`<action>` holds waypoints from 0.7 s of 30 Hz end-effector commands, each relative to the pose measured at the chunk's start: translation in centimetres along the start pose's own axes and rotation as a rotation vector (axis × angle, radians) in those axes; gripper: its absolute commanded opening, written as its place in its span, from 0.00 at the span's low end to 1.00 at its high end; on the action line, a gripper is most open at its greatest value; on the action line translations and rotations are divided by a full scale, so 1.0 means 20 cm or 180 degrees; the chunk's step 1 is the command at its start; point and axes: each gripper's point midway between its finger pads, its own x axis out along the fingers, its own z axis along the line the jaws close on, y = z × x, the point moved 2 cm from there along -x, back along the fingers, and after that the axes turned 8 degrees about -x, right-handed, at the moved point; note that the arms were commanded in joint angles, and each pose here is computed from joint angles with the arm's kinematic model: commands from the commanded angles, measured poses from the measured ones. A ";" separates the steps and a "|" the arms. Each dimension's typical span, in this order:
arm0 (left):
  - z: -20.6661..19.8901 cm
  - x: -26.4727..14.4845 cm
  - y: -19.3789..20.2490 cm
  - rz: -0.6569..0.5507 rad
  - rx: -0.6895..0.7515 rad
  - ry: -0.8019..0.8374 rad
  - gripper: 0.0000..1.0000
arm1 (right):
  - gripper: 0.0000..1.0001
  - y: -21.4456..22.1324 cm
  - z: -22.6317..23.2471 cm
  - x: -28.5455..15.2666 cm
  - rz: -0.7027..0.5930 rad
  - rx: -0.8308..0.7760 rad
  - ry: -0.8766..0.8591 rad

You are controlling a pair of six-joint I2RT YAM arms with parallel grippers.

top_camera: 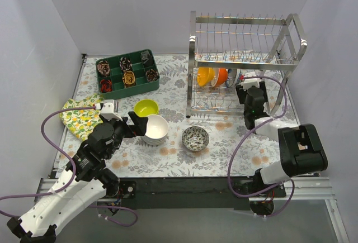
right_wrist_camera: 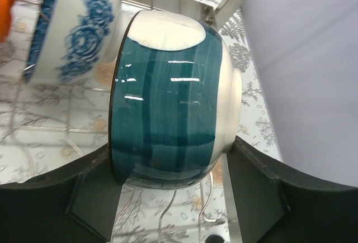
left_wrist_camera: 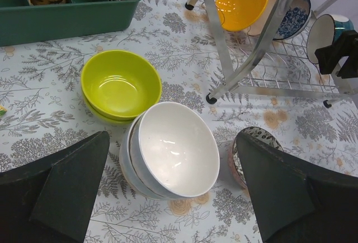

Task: Unload the bowls from the dish rack

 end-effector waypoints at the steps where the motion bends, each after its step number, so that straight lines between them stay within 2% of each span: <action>1: 0.00 0.01 0.00 0.0000 0.0026 0.0023 0.98 | 0.15 -0.19 -0.03 -0.13 -0.0483 0.0342 -0.0077; 11: 0.00 0.01 0.02 0.0030 0.0025 0.0032 0.98 | 0.15 -0.24 0.10 -0.40 -0.0782 0.0799 -0.0836; 21: -0.02 0.07 0.10 0.0280 0.0108 0.0063 0.98 | 0.14 -0.33 0.20 -0.72 -0.1089 0.1634 -0.1701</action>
